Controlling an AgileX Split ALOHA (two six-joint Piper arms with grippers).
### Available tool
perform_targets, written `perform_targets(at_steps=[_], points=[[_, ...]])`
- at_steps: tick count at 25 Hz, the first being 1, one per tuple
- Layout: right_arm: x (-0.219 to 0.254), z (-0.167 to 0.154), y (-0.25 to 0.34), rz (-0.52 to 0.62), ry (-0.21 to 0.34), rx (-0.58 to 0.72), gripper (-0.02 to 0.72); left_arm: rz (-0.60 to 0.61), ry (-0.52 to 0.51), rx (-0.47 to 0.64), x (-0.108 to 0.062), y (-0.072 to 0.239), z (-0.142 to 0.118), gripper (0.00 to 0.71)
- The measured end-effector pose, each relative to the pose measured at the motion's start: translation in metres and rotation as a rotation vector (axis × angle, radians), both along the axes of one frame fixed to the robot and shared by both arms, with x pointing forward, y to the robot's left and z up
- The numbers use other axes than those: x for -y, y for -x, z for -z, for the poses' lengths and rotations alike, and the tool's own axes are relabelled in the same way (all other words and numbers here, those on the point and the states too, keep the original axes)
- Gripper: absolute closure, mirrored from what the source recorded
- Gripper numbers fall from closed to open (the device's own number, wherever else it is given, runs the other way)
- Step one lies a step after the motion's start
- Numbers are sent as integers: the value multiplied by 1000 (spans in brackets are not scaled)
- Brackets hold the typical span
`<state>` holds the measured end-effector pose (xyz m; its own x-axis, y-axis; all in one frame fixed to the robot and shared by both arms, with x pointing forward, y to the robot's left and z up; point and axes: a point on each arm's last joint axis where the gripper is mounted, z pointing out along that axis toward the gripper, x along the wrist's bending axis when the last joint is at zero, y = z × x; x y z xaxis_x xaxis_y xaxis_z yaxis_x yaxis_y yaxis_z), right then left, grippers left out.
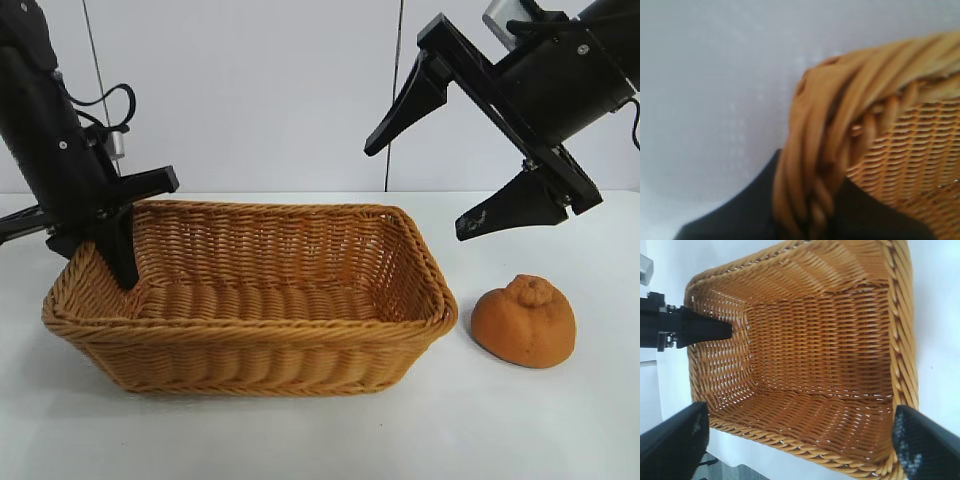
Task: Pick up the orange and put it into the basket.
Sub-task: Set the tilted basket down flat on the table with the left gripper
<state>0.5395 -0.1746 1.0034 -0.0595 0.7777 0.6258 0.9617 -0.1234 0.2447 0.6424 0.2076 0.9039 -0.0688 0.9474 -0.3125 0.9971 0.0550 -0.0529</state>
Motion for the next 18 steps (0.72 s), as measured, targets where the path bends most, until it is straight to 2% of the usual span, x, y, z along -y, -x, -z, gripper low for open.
perform_targets(at_steps=[3, 5, 6, 7, 9, 10, 12, 15, 18], points=[[0, 0, 0, 0, 0, 0, 22, 1, 3, -1, 0, -1, 4, 618], [0, 0, 0, 0, 0, 0, 22, 3, 7, 8, 1, -2, 3, 578], [0, 0, 0, 0, 0, 0, 22, 0, 10, 10, 1, -2, 2, 532], [0, 0, 0, -1, 0, -1, 22, -1, 12, 10, 1, -2, 2, 455], [0, 0, 0, -2, -1, -2, 22, -5, 17, 9, 2, -2, 2, 261], [0, 0, 0, -3, -1, -3, 22, -6, 19, 7, 2, -2, 2, 189], [0, 0, 0, -3, -1, -3, 22, -4, 21, 2, 2, -2, 1, 90], [0, 0, 0, -4, -1, -4, 22, -2, 26, 16, 2, -2, -7, 45], [0, 0, 0, -4, -1, -4, 22, 19, 15, 52, 1, 0, -28, 35]])
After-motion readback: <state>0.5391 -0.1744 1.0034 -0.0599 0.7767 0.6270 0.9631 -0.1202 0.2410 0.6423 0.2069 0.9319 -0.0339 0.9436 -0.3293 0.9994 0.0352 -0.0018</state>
